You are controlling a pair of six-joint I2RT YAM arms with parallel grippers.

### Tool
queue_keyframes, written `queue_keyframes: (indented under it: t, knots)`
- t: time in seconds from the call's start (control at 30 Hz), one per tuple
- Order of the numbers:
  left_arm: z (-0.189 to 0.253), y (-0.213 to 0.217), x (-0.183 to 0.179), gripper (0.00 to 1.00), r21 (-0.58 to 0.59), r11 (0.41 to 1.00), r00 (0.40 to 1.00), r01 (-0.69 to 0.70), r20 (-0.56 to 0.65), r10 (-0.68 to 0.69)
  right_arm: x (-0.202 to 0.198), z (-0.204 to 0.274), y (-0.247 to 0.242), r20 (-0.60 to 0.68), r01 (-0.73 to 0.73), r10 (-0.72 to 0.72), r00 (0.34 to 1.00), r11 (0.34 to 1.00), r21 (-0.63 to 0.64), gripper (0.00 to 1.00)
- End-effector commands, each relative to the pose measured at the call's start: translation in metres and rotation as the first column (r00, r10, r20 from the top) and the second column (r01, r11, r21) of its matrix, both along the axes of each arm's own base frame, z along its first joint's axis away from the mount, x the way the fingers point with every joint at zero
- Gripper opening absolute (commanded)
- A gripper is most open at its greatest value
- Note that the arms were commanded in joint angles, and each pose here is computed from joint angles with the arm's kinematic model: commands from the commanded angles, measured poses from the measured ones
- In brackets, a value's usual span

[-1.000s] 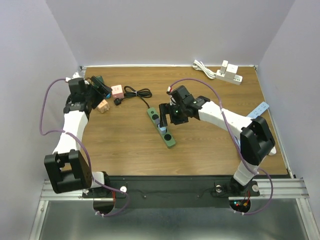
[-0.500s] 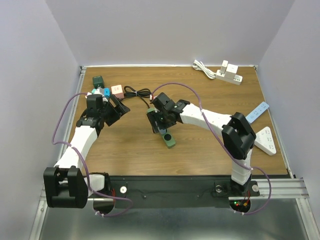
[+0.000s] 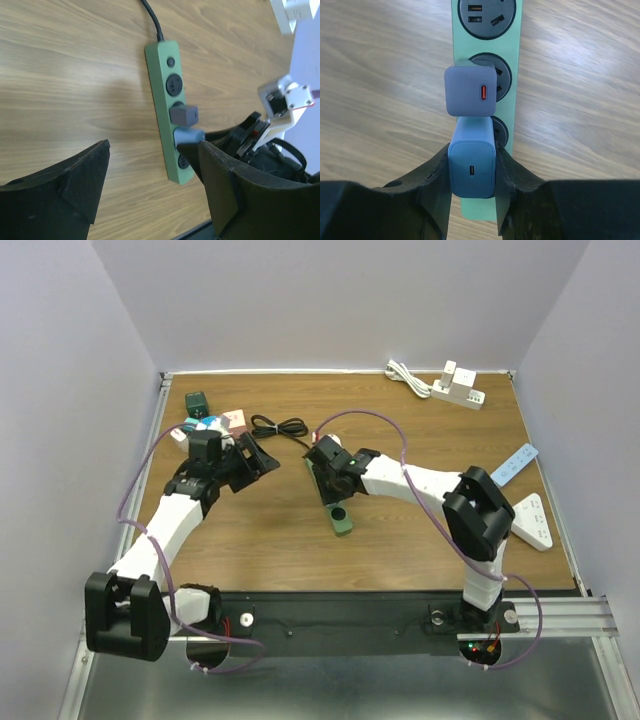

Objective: Pull the plug off the socket
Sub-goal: Remove the plug from the socket.

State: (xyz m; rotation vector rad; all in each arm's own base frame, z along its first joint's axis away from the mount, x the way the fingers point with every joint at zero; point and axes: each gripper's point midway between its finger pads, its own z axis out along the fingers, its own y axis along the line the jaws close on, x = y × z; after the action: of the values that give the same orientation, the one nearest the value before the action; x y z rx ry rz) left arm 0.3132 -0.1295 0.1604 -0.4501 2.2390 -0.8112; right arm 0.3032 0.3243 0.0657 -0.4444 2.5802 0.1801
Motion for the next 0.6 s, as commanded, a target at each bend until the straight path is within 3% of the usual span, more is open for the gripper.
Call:
queue_keyframes:
  t: [0.0,0.2,0.33,0.43,0.5,0.53,0.57]
  knots:
    - [-0.002,-0.040,-0.004,0.82,-0.040,0.992,0.993,0.121,0.014,-0.120,0.001,0.018,-0.057,0.103,0.216,-0.208,0.973,0.973,-0.077,0.00]
    - [-0.022,-0.103,-0.012,0.79,-0.090,0.966,0.970,0.243,-0.007,-0.244,-0.031,0.019,-0.076,0.038,0.232,-0.231,0.972,0.972,-0.032,0.00]
    - [-0.034,-0.144,-0.013,0.58,-0.134,0.937,0.945,0.322,-0.016,-0.327,-0.047,0.025,-0.073,-0.015,0.184,-0.183,0.983,0.983,0.020,0.00]
    - [-0.046,-0.180,-0.011,0.24,-0.153,0.908,0.917,0.390,-0.020,-0.398,-0.057,0.029,-0.072,-0.037,0.173,-0.171,0.985,0.983,0.057,0.00]
    - [-0.038,-0.199,-0.005,0.12,-0.169,0.888,0.902,0.427,0.014,-0.431,-0.060,0.026,-0.076,-0.046,0.171,-0.169,0.985,0.984,0.052,0.00]
    - [-0.052,-0.208,-0.007,0.00,-0.173,0.885,0.897,0.432,-0.018,-0.441,-0.063,0.021,-0.077,-0.051,0.168,-0.166,0.985,0.985,0.044,0.01]
    - [-0.051,-0.213,-0.003,0.00,-0.182,0.881,0.896,0.437,-0.006,-0.445,-0.064,0.019,-0.079,-0.054,0.170,-0.168,0.984,0.985,0.039,0.01]
